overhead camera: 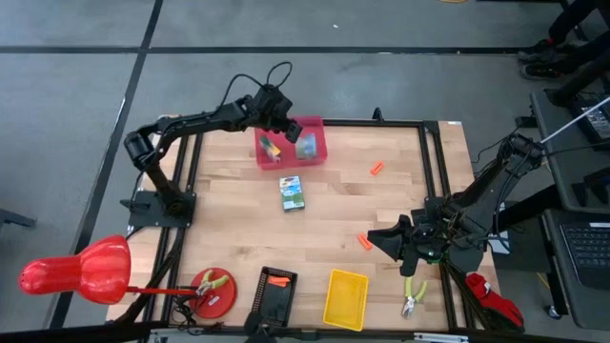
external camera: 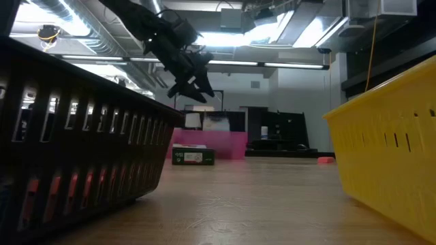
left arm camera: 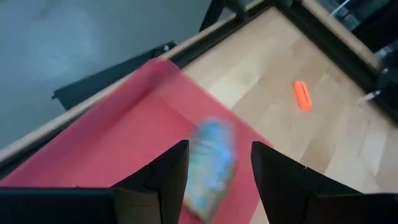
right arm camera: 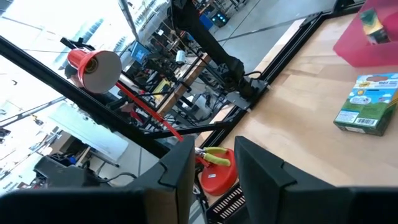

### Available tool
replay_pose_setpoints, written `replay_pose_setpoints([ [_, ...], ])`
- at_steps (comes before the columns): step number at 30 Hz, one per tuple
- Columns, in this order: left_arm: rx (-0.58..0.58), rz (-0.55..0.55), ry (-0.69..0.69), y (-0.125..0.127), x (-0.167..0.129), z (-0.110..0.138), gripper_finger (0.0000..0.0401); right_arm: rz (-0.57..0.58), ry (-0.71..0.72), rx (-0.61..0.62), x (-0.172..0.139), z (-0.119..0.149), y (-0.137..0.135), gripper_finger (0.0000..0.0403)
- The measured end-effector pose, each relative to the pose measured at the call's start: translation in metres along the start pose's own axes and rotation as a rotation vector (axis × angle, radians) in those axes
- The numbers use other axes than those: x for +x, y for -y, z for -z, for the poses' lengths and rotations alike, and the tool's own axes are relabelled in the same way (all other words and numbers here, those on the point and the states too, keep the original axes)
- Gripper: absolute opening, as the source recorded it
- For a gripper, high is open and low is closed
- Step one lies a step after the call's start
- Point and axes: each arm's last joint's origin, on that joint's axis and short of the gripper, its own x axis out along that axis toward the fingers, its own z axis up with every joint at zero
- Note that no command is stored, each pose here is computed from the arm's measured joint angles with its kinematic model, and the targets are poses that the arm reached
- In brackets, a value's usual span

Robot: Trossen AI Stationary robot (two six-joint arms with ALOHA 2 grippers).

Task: Pick & Place School Supplies
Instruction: Put the orange eraser into the black bin

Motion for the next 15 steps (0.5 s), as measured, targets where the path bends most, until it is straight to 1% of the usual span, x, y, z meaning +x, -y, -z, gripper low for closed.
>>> replay_pose_setpoints([
  [2, 0.008, 0.017, 0.023, 0.003, -0.002, -0.002, 0.0171, 0.0, 0.0, 0.003, 0.0, 0.0, 0.0, 0.0117],
  [4, 0.014, 0.057, 0.001, 0.009, -0.006, -0.001, 0.0171, 0.0, 0.001, 0.003, 0.0, 0.0, 0.0, 0.0117],
  [8, 0.037, 0.151, -0.1, 0.03, -0.018, 0.01, 0.0171, 0.001, 0.001, -0.001, 0.0, 0.0, 0.0, 0.0117],
  [11, 0.092, 0.194, -0.212, 0.059, -0.028, 0.03, 0.0171, 0.001, 0.001, -0.002, 0.0, 0.0, 0.0, 0.0117],
  [15, 0.191, 0.268, -0.323, 0.111, -0.044, 0.064, 0.0171, 0.001, 0.001, -0.016, 0.0, 0.0, 0.0, 0.0117],
])
